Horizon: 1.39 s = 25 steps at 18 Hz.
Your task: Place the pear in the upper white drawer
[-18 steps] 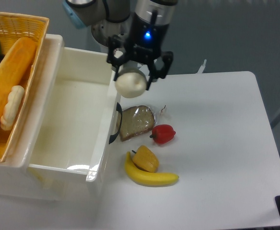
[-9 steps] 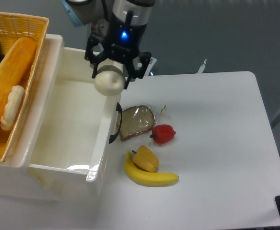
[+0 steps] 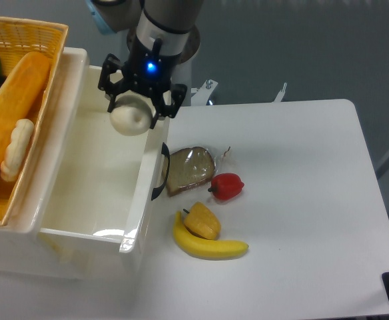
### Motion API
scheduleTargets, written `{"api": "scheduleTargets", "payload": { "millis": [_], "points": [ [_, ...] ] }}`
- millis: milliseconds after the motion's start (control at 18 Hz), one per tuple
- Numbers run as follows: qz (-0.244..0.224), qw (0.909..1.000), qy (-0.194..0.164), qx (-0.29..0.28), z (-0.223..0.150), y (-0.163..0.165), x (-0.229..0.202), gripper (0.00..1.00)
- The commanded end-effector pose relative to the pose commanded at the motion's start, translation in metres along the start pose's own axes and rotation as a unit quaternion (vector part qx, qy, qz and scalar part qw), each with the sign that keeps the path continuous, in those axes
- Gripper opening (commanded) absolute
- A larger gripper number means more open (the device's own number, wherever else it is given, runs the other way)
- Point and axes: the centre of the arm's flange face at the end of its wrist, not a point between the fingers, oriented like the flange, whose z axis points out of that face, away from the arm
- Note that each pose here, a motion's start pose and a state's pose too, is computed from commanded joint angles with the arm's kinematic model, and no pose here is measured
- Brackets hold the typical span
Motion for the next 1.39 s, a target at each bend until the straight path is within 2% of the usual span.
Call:
{"api": "scheduleTargets", "payload": {
  "millis": [167, 444, 667, 1111, 1222, 1389],
  "points": [
    [0.006, 0.9999, 0.006, -0.009, 0.010, 0.000, 0.007, 0.72],
    [0.014, 0.9998, 0.009, -0.013, 0.016, 0.001, 0.012, 0.92],
    [0.017, 0.9998, 0.007, -0.011, 0.014, 0.000, 0.013, 0.99],
    [0.011, 0.9999, -0.001, 0.002, 0.002, 0.000, 0.004, 1.00],
    [0.004, 0.9999, -0.014, 0.009, -0.008, 0.003, -0.010, 1.00],
    [0.021, 0.9987, -0.043, 0.016, -0.017, 0.003, -0.021, 1.00]
  ]
}}
